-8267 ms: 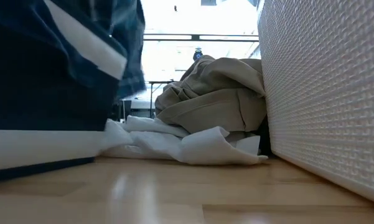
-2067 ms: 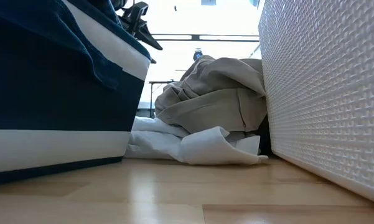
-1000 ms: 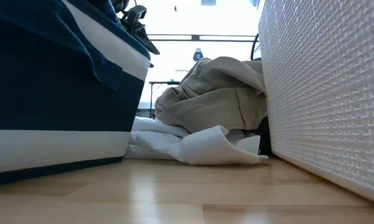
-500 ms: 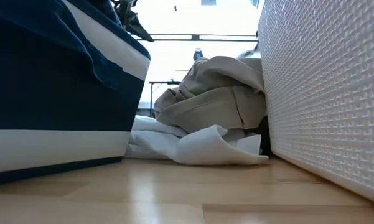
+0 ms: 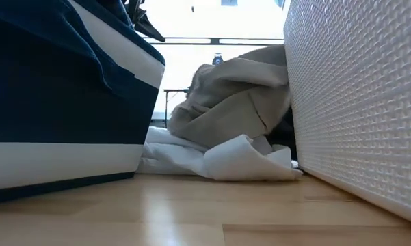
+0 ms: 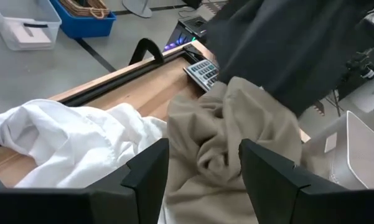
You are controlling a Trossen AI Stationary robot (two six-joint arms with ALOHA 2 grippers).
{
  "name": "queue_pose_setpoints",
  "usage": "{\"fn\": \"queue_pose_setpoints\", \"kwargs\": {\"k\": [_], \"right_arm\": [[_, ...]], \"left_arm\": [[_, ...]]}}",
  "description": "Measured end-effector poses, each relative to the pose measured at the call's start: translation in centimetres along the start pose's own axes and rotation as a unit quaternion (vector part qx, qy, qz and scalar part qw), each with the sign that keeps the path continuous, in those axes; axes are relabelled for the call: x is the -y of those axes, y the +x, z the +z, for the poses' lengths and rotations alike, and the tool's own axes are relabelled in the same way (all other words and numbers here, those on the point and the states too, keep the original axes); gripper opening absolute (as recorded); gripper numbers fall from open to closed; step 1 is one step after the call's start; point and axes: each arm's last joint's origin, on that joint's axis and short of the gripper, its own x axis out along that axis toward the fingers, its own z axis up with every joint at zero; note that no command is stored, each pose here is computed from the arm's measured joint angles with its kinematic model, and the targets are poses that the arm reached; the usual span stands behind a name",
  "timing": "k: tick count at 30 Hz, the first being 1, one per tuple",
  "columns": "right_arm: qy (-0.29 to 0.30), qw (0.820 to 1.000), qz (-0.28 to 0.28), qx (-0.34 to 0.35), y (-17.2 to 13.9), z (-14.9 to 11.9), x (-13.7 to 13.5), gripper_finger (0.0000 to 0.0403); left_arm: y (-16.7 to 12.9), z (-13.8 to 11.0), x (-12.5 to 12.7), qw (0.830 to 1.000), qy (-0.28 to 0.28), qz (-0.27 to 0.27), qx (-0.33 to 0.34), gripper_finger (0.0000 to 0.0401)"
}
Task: Sort clothes
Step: Put the gray short into the white laundry organizer
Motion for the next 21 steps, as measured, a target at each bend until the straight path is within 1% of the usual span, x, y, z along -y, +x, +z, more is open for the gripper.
{"fn": "queue_pose_setpoints", "kwargs": {"k": [2,4,6,7,8,10,12,13,17,19,21], "right_arm": [[0.015,0.997,0.060,0.053,-2.7,1.6,0.1,0.0005],[0.009,0.986,0.134,0.102,-5.0,3.0,0.0,0.0005],[-0.004,0.961,0.230,0.151,-7.3,4.5,-0.3,0.0005],[-0.010,0.944,0.280,0.175,-8.4,5.1,-0.5,0.0005],[-0.020,0.923,0.327,0.201,-9.5,5.7,-0.6,0.0005],[-0.046,0.875,0.414,0.244,-11.2,6.6,-1.0,0.0005],[-0.079,0.820,0.493,0.281,-12.6,7.3,-1.6,0.0005],[-0.097,0.793,0.523,0.296,-13.2,7.6,-1.8,0.0005],[-0.149,0.705,0.606,0.338,-14.7,8.1,-3.5,0.0005],[-0.174,0.655,0.649,0.344,-15.2,8.1,-4.7,0.0005],[-0.191,0.613,0.684,0.347,-15.7,8.0,-5.7,0.0005]], "left_arm": [[0.0,0.0,0.0,1.000,0.000,0.002,0.001,0.0186],[0.0,0.0,-0.1,1.000,0.000,0.012,0.005,0.0186],[0.0,0.1,-0.1,1.000,0.000,0.025,0.011,0.0186],[0.0,0.1,-0.2,0.999,0.000,0.032,0.015,0.0186],[0.0,0.1,-0.2,0.999,0.000,0.036,0.016,0.0186],[0.0,0.1,-0.3,0.999,-0.001,0.048,0.022,0.0186],[0.0,0.1,-0.3,0.998,-0.001,0.055,0.025,0.0186],[0.0,0.1,-0.3,0.998,-0.001,0.059,0.027,0.0186],[0.0,0.2,-0.4,0.996,-0.016,0.075,0.034,0.0186],[0.0,0.1,-0.5,0.995,-0.028,0.085,0.034,0.0186],[-0.1,-0.1,-0.6,0.994,-0.037,0.096,0.029,0.0186]]}}
